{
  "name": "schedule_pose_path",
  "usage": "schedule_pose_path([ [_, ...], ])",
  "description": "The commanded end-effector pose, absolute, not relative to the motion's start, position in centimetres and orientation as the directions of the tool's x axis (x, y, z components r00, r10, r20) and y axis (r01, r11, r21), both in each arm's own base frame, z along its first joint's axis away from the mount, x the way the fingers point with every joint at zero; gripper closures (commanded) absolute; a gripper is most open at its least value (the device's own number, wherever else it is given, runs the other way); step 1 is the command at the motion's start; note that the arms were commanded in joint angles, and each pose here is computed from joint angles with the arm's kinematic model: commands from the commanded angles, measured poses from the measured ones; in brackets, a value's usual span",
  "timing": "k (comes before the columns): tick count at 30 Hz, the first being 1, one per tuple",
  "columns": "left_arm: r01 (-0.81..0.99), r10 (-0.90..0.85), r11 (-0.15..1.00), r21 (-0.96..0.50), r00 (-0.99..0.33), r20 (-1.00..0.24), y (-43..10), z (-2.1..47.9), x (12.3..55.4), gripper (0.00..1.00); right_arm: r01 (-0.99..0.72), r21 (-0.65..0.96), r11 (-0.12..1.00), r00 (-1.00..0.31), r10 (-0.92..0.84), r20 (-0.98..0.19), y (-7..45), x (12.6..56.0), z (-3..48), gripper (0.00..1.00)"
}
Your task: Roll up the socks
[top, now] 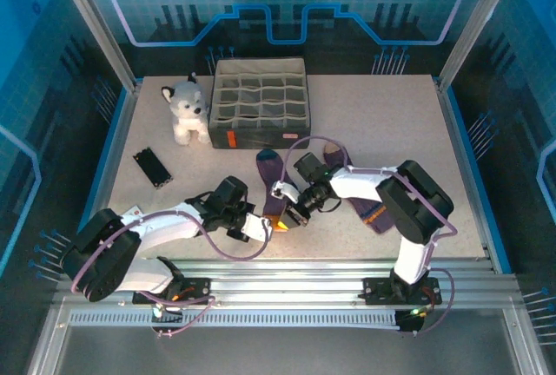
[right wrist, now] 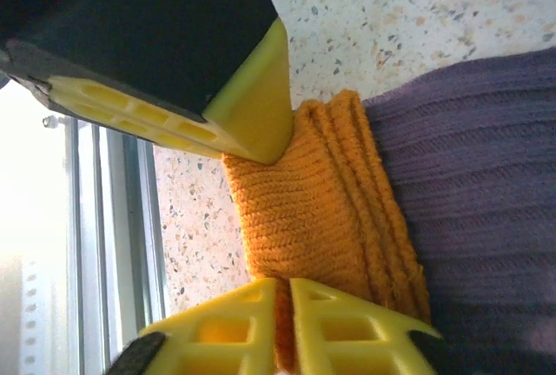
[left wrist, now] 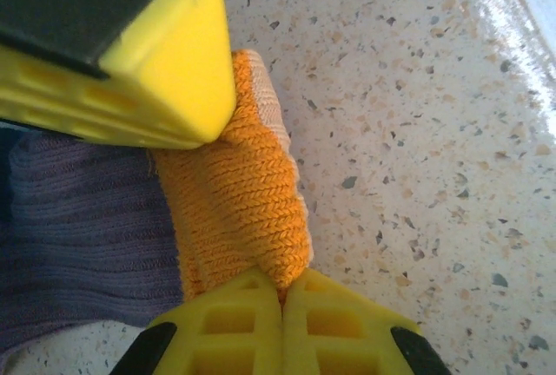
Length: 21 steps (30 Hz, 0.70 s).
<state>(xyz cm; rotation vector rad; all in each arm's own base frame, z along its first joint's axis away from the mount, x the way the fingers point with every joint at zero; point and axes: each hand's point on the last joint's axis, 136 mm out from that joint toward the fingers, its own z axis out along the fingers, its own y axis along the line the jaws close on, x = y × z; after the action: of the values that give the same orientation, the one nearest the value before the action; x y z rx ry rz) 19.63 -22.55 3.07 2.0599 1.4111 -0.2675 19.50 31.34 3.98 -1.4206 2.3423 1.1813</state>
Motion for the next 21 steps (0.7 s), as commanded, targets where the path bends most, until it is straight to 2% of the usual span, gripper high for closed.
schedule_pose_path([
  [1, 0.933, 0.772, -0.259, 0.251, 0.357, -0.527, -22.5, 2.7, 17.7, 1.0, -0.855, 0.451, 0.256, -0.504, -0.617, -0.605, 31.0, 21.0, 5.8, 0.78],
  [5, 0.951, 0.791, -0.244, 0.187, 0.307, -0.529, -22.0, 2.5, 17.4, 1.0, -0.89, 0.382, 0.25, -0.455, -0.559, -0.694, 30.7, 21.1, 6.8, 0.63],
  [8, 0.968, 0.791, -0.226, 0.107, 0.246, -0.56, -21.8, 3.1, 17.5, 1.0, -0.915, 0.314, 0.254, -0.403, -0.516, -0.756, 30.4, 21.1, 7.3, 0.58],
  [13, 0.982, 0.805, -0.19, -0.002, 0.155, -0.573, -21.7, 4.3, 18.3, 1.0, -0.959, 0.096, 0.268, -0.228, -0.523, -0.821, 30.0, 20.8, 7.4, 0.53],
  [21, 0.978, 0.813, -0.173, -0.113, 0.077, -0.577, -22.0, 5.5, 19.6, 1.0, -0.94, -0.255, 0.228, 0.051, -0.643, -0.764, 30.3, 19.7, 6.7, 0.49],
])
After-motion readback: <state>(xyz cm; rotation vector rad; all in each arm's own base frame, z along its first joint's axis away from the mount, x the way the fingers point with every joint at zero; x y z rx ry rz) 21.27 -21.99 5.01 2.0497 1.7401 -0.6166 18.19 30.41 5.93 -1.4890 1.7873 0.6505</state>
